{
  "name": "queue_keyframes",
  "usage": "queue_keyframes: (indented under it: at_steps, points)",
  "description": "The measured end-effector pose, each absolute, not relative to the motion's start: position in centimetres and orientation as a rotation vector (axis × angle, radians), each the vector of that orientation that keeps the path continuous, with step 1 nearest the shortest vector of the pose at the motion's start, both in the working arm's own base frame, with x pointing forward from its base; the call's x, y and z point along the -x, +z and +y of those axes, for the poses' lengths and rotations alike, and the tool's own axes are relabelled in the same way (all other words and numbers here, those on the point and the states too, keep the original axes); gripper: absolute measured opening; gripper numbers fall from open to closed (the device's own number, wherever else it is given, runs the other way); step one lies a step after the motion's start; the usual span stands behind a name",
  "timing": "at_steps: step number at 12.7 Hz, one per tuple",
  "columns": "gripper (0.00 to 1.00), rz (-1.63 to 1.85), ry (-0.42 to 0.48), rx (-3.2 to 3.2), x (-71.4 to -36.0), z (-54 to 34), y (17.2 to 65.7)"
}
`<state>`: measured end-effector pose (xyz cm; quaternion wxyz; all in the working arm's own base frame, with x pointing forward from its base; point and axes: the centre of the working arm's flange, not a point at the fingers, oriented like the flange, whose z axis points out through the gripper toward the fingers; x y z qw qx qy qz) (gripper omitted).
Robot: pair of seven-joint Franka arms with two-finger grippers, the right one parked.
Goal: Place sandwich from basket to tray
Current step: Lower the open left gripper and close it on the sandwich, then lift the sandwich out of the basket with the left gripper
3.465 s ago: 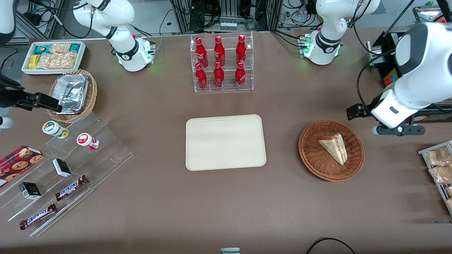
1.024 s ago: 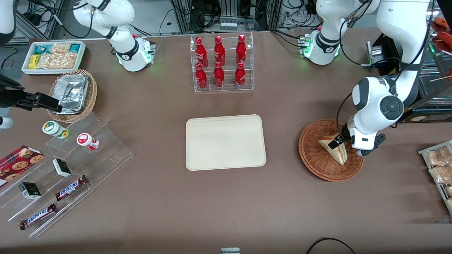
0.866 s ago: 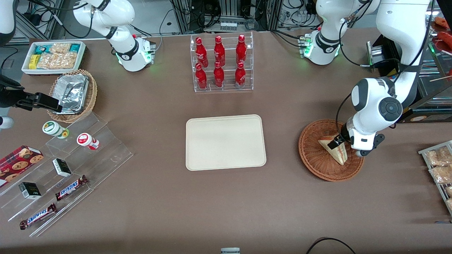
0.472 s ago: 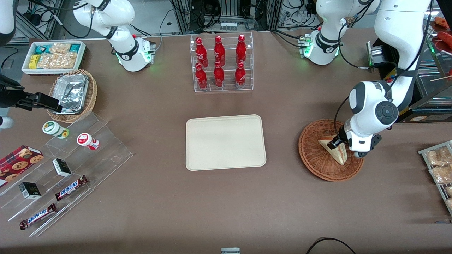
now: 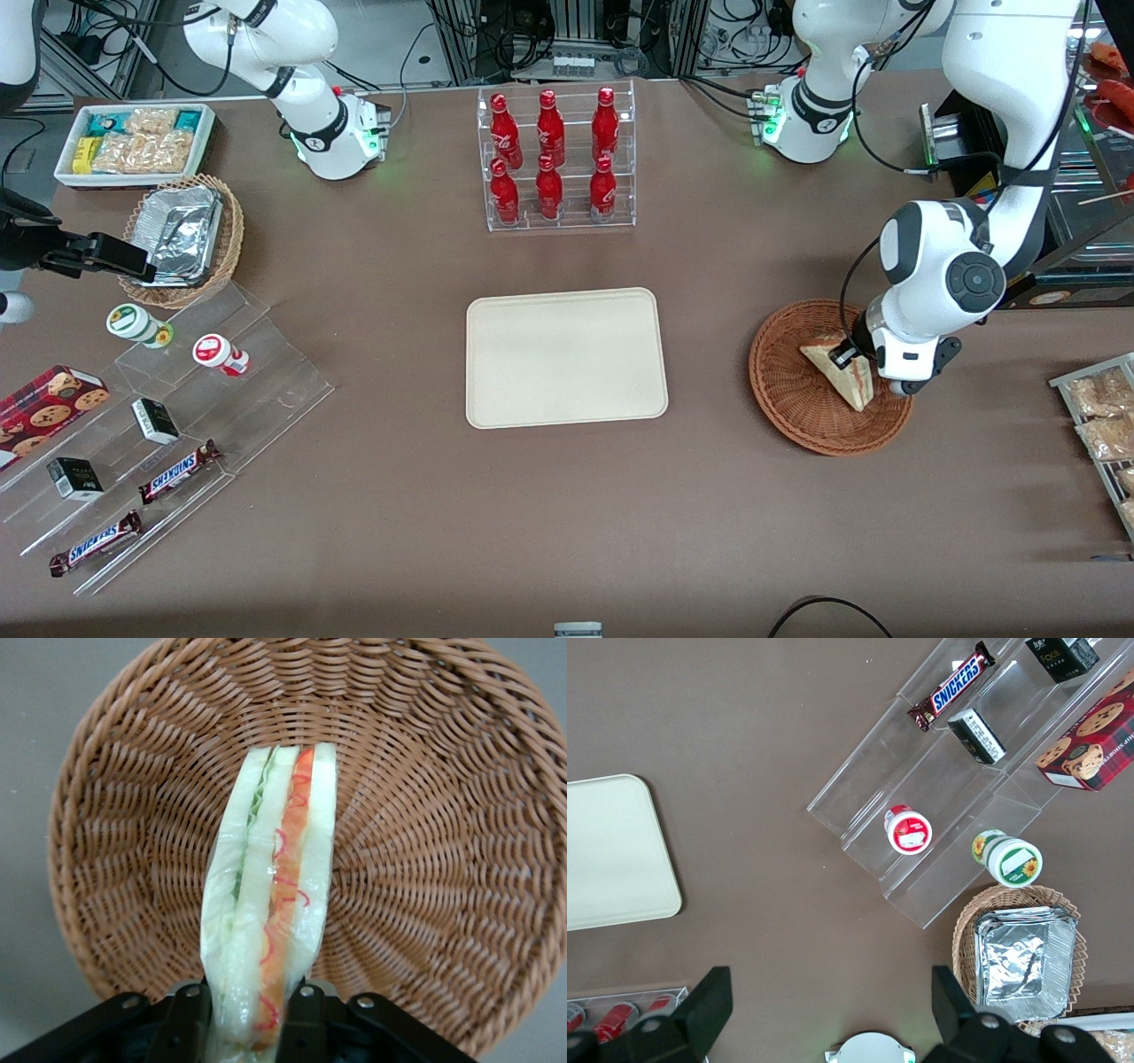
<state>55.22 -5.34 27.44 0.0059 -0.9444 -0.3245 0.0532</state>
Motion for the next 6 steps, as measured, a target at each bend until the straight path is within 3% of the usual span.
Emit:
queue_keyframes:
  at_steps: [3, 6]
  points:
    - [0.17, -0.877, 0.216, 2.977, -55.6, -9.7, 31.0]
    - [0.15, -0.664, 0.248, 3.01, -55.3, -16.9, 34.3]
